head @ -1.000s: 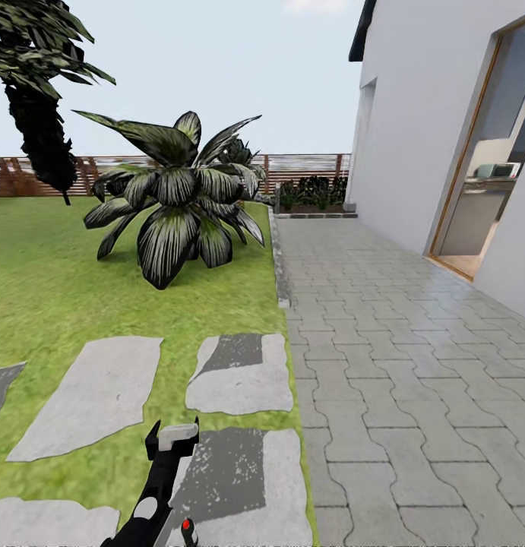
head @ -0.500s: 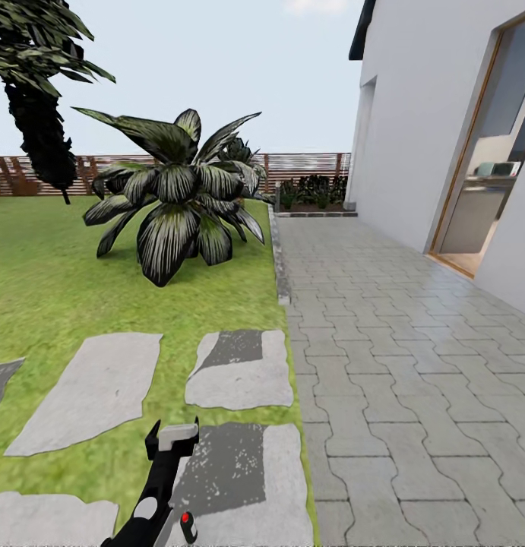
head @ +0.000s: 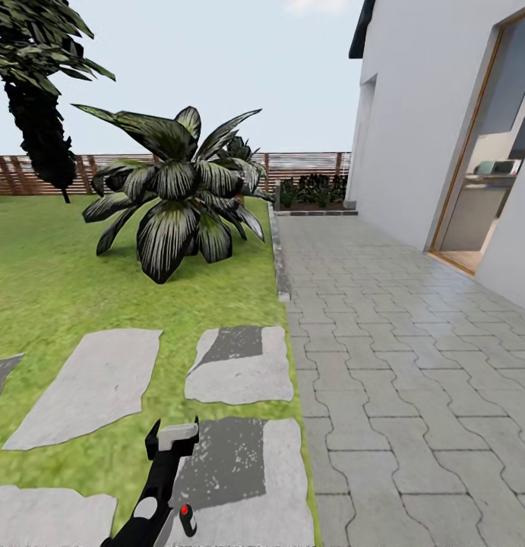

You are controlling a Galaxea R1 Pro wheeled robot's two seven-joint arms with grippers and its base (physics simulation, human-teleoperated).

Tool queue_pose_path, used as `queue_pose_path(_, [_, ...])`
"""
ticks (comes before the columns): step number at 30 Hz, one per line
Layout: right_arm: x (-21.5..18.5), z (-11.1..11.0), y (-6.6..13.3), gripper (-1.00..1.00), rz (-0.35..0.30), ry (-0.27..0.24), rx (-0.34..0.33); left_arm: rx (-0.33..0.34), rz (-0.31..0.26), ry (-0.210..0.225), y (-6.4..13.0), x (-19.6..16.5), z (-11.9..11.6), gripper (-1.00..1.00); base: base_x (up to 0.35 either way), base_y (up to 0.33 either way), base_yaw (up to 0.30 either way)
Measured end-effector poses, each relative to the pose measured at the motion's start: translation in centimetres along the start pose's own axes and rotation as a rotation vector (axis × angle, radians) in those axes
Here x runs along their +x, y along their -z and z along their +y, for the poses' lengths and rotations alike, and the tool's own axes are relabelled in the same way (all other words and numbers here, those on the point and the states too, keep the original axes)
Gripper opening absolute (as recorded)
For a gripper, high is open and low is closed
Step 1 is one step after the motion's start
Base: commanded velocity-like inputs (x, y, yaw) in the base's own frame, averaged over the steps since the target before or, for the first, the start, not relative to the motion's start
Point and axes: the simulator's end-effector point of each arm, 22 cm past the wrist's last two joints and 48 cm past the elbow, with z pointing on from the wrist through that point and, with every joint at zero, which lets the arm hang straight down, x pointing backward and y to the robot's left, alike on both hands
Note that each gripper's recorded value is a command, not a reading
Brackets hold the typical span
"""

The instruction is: In the garden, pick up the pesticide atomizer on the floor and spray pesticide onto both trees until each tree trunk is fully covered.

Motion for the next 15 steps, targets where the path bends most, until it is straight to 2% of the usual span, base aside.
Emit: queue_pose_path(15, [2.7, 1.8, 1.0, 1.0, 0.001, -0.002, 0.001, 0.0, -0.001, 0.0, 0.1, 3.4, 0.0, 1.0, 0.0, 0.0, 0.0])
